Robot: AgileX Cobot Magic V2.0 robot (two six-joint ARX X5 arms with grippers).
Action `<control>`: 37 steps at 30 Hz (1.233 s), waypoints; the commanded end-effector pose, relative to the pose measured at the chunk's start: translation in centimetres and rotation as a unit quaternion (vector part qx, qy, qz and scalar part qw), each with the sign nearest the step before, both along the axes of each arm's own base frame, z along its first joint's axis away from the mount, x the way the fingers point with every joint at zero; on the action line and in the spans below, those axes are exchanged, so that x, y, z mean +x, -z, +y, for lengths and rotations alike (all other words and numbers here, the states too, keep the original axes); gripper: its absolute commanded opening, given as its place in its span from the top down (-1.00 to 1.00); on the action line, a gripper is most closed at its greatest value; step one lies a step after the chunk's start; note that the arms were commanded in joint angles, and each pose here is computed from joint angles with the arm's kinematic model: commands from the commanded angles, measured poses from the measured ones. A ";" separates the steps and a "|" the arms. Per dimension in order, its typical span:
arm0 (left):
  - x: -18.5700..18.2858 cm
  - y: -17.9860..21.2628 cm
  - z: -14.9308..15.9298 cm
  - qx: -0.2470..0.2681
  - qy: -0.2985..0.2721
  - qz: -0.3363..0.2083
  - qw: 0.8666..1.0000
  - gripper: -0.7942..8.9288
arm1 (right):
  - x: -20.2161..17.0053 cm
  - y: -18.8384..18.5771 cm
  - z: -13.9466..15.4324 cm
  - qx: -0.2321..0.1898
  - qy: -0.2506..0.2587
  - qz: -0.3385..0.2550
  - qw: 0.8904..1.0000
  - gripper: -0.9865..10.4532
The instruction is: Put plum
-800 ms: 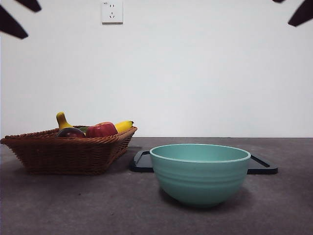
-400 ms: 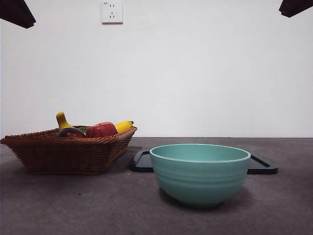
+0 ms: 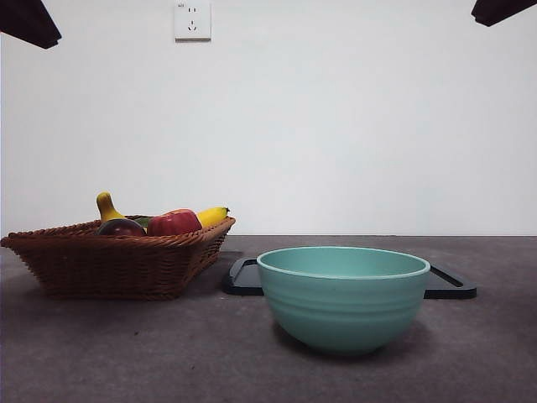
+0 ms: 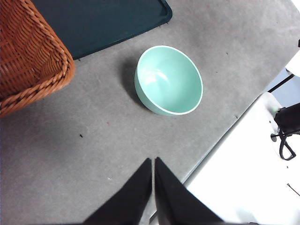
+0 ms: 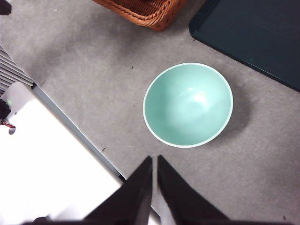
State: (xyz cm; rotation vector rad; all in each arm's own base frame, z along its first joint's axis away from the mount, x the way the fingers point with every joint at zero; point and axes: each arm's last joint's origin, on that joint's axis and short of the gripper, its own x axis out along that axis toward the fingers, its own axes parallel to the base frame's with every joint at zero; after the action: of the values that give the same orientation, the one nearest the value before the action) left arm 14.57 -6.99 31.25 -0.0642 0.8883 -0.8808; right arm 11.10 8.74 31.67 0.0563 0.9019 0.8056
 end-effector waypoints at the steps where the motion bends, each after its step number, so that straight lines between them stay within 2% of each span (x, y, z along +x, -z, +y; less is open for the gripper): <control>1: 0.1 -0.2 -0.1 0.001 0.009 -0.008 1.000 0.82 | 0.1 -0.5 0.2 0.004 -0.008 -0.013 1.000 0.82; 6: 0.0 -0.3 -0.1 -0.001 0.009 -0.014 1.000 0.82 | 0.1 -0.5 0.2 0.004 -0.008 -0.013 1.000 0.82; 8: 0.0 -0.8 0.2 0.001 -0.002 -0.051 0.999 0.82 | 0.1 -0.5 0.2 0.004 -0.008 -0.013 1.000 0.82; 11: -0.3 -2.4 1.0 0.002 -0.020 -0.156 0.988 0.82 | 0.1 -0.5 0.2 0.004 -0.008 -0.013 1.000 0.82; 14: -0.9 -4.3 2.2 -0.016 -0.055 -0.278 0.959 0.82 | 0.1 -0.5 0.2 0.004 -0.008 -0.013 1.000 0.82; 17: -1.8 -5.4 3.6 -0.014 -0.115 -0.386 0.915 0.82 | 0.1 -0.5 0.2 0.004 -0.008 -0.013 1.000 0.82; 19: -2.6 -5.4 4.5 -0.008 -0.166 -0.449 0.878 0.82 | 0.1 -0.5 0.2 0.004 -0.008 -0.013 1.000 0.82; 22: -3.6 -4.1 5.5 0.005 -0.228 -0.503 0.834 0.82 | 0.1 -0.5 0.2 0.004 -0.008 -0.013 1.000 0.82; 24: -4.0 -2.7 6.0 0.017 -0.265 -0.520 0.811 0.82 | 0.1 -0.5 0.2 0.004 -0.008 -0.013 1.000 0.82; 26: -4.3 -0.9 6.4 0.030 -0.299 -0.527 0.795 0.82 | 0.1 -0.5 0.2 0.004 -0.008 -0.013 1.000 0.82; 28: -4.5 1.1 6.6 0.042 -0.321 -0.524 0.788 0.82 | 0.1 -0.5 0.2 0.004 -0.008 -0.013 1.000 0.82; 30: -4.7 3.0 6.9 0.052 -0.335 -0.516 0.787 0.82 | 0.1 -0.5 0.2 0.004 -0.008 -0.013 1.000 0.82; 37: -4.7 9.3 7.3 0.079 -0.364 -0.478 0.795 0.82 | 0.1 -0.5 0.2 0.004 -0.008 -0.013 1.000 0.82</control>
State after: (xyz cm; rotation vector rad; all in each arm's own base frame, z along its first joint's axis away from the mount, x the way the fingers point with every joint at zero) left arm 9.86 0.25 22.30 0.1717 -0.0673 -0.0392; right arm 11.10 8.74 31.67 0.0563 0.9019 0.8056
